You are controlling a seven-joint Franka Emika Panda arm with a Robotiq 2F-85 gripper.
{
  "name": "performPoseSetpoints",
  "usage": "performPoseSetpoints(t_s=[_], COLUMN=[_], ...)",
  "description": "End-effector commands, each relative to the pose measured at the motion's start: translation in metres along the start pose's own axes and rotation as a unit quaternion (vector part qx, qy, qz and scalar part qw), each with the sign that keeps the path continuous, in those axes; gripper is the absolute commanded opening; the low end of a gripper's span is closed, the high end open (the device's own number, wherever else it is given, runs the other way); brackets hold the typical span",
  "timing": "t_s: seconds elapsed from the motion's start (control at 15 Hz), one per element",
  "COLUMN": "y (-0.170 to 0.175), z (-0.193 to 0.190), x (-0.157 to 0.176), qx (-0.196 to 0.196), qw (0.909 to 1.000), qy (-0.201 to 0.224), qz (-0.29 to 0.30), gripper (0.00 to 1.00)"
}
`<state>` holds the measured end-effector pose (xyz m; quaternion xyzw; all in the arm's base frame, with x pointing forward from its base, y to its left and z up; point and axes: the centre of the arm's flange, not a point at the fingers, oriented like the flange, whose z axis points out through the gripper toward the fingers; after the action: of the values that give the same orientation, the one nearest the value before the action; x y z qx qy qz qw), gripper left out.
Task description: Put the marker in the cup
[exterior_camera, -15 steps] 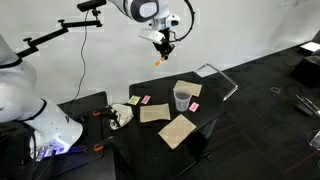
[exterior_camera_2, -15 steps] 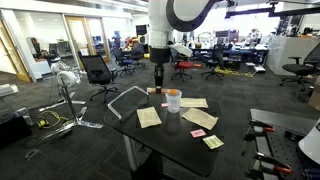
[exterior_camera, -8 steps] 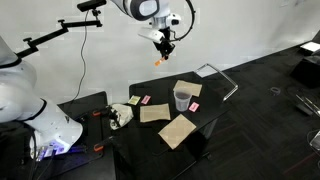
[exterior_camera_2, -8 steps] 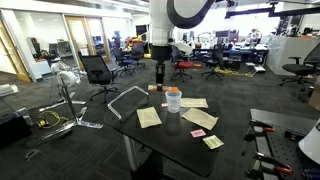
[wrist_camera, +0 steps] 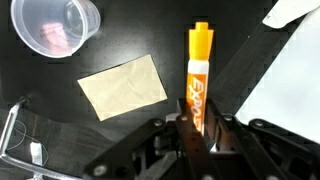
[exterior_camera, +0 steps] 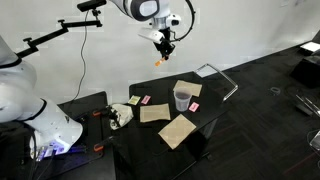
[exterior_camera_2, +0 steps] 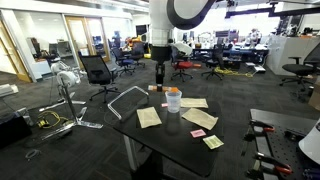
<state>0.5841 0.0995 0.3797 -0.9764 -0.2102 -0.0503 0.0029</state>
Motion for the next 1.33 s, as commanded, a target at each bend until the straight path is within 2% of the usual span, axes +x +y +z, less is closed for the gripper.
performPoseSetpoints(t_s=[0.0, 0.27, 0.4, 0.6, 0.8, 0.93, 1.27], y=[-0.004, -0.007, -0.009, -0.009, -0.006, -0.005, -0.001], z=[0.002, 0.002, 0.003, 0.004, 0.006, 0.007, 0.011], x=[0.001, 0.004, 0.005, 0.005, 0.007, 0.008, 0.011], qx=[-0.043, -0.095, -0.12, -0.144, -0.164, -0.182, -0.228], qw=[0.9979, 0.9873, 0.9773, 0.9563, 0.9291, 0.9067, 0.8422], qy=[0.017, 0.053, 0.077, 0.107, 0.136, 0.156, 0.219], qz=[0.046, 0.116, 0.157, 0.231, 0.302, 0.347, 0.437], gripper=[0.05, 0.05, 0.05, 0.05, 0.05, 0.05, 0.05])
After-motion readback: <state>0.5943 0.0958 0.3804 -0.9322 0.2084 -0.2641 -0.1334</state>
